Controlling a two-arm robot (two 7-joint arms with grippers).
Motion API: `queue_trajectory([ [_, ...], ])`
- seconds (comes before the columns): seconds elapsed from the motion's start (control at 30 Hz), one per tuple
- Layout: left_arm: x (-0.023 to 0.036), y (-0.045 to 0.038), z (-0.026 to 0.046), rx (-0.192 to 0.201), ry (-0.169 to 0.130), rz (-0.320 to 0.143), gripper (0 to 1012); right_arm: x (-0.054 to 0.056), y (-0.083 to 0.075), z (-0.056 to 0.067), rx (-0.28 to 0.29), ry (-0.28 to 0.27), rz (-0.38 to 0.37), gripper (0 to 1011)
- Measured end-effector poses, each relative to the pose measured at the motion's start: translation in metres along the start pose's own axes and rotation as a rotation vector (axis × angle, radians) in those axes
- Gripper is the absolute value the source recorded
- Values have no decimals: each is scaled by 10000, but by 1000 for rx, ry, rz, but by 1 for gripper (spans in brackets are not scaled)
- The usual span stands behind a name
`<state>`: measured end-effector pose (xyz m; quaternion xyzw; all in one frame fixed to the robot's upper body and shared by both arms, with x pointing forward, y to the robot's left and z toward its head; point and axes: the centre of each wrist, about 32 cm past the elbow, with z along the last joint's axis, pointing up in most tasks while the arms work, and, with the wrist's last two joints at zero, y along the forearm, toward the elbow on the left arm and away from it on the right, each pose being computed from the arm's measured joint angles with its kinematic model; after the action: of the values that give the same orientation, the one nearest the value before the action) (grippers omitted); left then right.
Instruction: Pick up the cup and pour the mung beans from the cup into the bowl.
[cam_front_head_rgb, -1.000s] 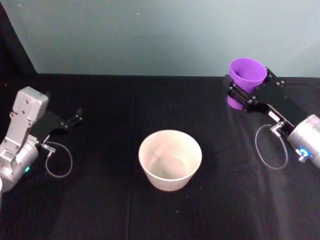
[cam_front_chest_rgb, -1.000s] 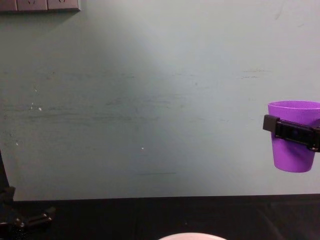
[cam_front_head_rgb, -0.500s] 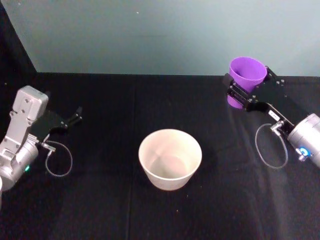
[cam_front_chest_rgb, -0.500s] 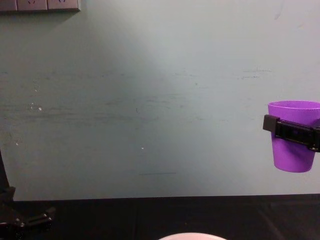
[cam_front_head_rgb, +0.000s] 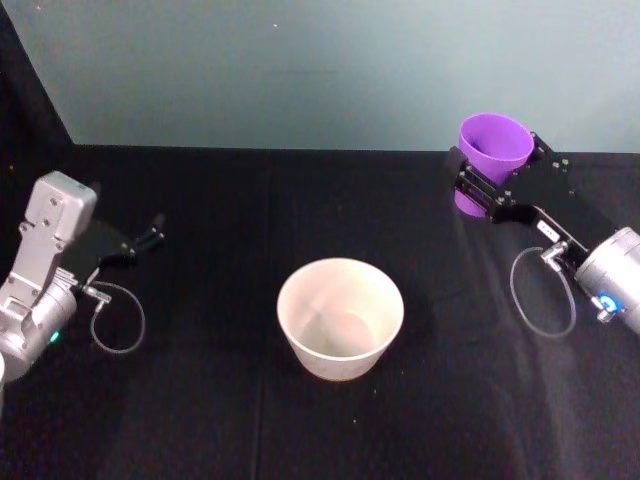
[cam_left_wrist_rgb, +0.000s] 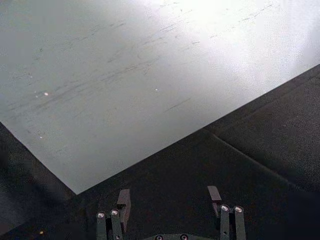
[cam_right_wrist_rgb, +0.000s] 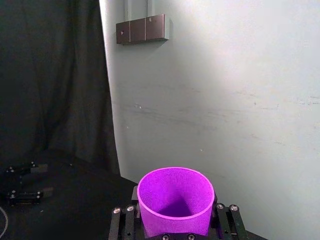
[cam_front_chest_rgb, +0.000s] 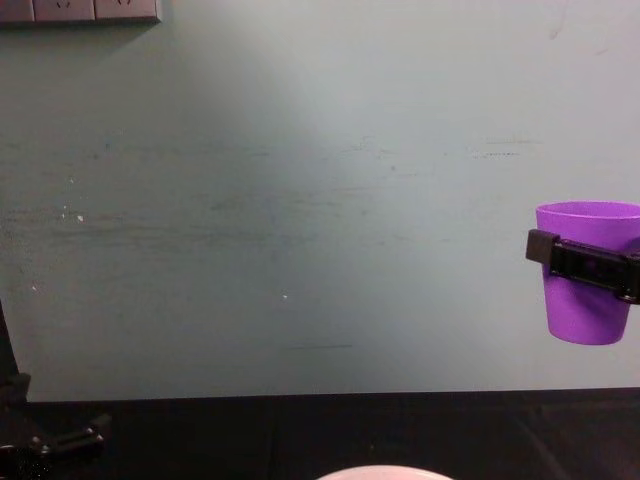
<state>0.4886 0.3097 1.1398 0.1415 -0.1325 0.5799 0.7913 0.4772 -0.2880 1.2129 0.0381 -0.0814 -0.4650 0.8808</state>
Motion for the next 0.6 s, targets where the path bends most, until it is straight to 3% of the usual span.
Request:
queue_trajectory([
  [0.6,0,0,0,0,0,0,1000,2,62,-39,15,-18,8,741],
])
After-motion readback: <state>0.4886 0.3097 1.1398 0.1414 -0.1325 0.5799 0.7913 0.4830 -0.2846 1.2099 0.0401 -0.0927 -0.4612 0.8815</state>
